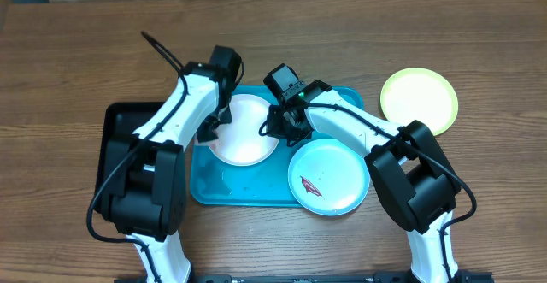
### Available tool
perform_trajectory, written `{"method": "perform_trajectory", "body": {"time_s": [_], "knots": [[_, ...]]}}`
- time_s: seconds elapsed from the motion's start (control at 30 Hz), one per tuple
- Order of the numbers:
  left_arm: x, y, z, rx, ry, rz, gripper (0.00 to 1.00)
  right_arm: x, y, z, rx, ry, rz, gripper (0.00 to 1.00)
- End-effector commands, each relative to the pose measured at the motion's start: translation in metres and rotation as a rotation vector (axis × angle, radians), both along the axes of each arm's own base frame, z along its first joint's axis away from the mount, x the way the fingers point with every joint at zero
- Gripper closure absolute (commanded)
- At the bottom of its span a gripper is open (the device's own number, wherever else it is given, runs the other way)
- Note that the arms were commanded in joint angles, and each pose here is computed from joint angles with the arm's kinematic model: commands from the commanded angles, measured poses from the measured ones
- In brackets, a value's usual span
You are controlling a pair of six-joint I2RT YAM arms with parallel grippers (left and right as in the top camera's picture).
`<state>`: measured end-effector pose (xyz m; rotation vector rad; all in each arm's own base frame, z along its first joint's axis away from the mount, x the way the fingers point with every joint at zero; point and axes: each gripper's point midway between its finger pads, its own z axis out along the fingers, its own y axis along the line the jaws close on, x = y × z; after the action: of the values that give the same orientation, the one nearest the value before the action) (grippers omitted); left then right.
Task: Clean dirty plates on tray and stack at the side
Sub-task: 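Scrub the white plate with the sponge while the right gripper holds it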
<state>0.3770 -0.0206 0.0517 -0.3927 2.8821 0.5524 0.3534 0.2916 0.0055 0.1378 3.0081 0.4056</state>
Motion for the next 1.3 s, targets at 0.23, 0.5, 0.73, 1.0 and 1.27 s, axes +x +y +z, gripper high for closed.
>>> {"method": "perform_trajectory", "body": {"time_s": [0.23, 0.5, 0.73, 1.0, 1.27], "knots": [[0.042, -0.113, 0.013, -0.599, -0.073, -0.227, 0.96, 0.002, -0.032, -0.023, -0.14, -0.008, -0.038, 0.96], [0.029, -0.136, -0.04, -0.695, 0.032, -0.176, 0.96, 0.0, -0.034, -0.024, -0.145, -0.001, -0.037, 0.96], [0.014, -0.082, -0.072, -0.443, 0.123, -0.091, 0.96, -0.001, -0.035, -0.024, -0.149, 0.004, -0.037, 0.96], [-0.001, 0.016, -0.043, 0.045, 0.159, -0.026, 0.96, 0.0, -0.034, -0.024, -0.147, 0.002, -0.037, 0.96], [0.001, 0.054, 0.006, 0.302, 0.101, -0.024, 0.96, 0.004, -0.043, -0.024, -0.2, -0.03, -0.019, 0.96]]}}
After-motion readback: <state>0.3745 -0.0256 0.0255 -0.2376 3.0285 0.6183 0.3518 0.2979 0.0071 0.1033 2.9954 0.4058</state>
